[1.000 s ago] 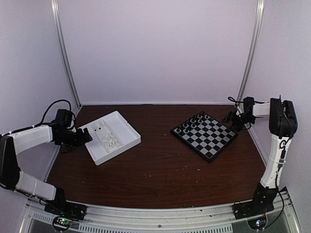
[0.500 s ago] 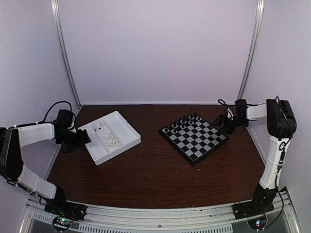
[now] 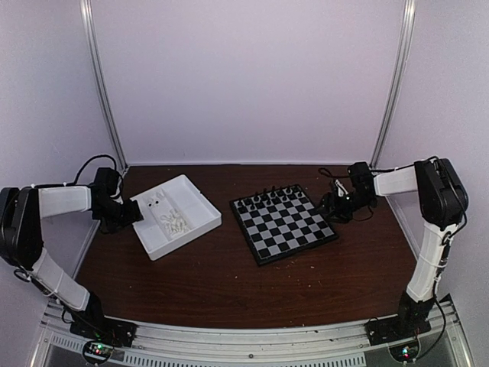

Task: Set up the chess pieces on the board
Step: Move the chessboard to the center of the board, then adjust the storage box at the center of the board.

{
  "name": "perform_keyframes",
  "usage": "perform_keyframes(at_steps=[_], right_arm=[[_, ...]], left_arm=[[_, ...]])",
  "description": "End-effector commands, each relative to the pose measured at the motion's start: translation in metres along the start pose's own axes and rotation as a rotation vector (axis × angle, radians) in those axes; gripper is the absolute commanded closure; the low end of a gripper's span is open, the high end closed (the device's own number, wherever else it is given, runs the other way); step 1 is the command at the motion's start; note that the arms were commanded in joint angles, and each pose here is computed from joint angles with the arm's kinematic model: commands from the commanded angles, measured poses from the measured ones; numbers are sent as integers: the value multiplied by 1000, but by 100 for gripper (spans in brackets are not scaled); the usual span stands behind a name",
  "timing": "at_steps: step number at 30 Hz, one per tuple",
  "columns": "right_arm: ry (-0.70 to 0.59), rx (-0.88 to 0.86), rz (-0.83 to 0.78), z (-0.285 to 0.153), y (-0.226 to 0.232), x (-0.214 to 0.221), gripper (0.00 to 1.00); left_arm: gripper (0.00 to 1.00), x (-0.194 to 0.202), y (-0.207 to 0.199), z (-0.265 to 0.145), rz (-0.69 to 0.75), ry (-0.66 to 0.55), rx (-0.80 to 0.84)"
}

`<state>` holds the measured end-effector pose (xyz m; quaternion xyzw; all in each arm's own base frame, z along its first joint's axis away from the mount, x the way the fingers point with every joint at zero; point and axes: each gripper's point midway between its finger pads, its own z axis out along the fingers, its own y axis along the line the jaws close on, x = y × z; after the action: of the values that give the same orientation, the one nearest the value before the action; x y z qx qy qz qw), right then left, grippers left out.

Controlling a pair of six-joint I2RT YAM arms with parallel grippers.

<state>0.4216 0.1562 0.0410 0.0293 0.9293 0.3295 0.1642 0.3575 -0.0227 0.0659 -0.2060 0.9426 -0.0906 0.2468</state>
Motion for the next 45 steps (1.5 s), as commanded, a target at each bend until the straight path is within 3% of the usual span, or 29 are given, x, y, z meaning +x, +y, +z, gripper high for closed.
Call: perform_keyframes(at_steps=[1, 5, 11, 20, 25, 36, 45], right_arm=[[90, 53, 4, 8, 1, 39, 30], [52, 74, -21, -4, 5, 32, 30], [-11, 108, -70, -24, 15, 17, 30], [-68, 98, -91, -38, 28, 3, 29], [-90, 100, -108, -47, 34, -2, 30], [-111, 86, -115, -58, 42, 0, 29], [-104, 51, -126, -63, 50, 7, 29]], left_arm=[[23, -18, -3, 3, 1, -28, -4], [25, -20, -6, 12, 10, 2, -8], [45, -18, -4, 25, 12, 61, -37], [49, 0, 11, 28, 29, 132, -104], [74, 8, 16, 27, 32, 151, -117], [100, 31, 17, 5, 73, 185, -80], [100, 58, 10, -20, 84, 226, -10]])
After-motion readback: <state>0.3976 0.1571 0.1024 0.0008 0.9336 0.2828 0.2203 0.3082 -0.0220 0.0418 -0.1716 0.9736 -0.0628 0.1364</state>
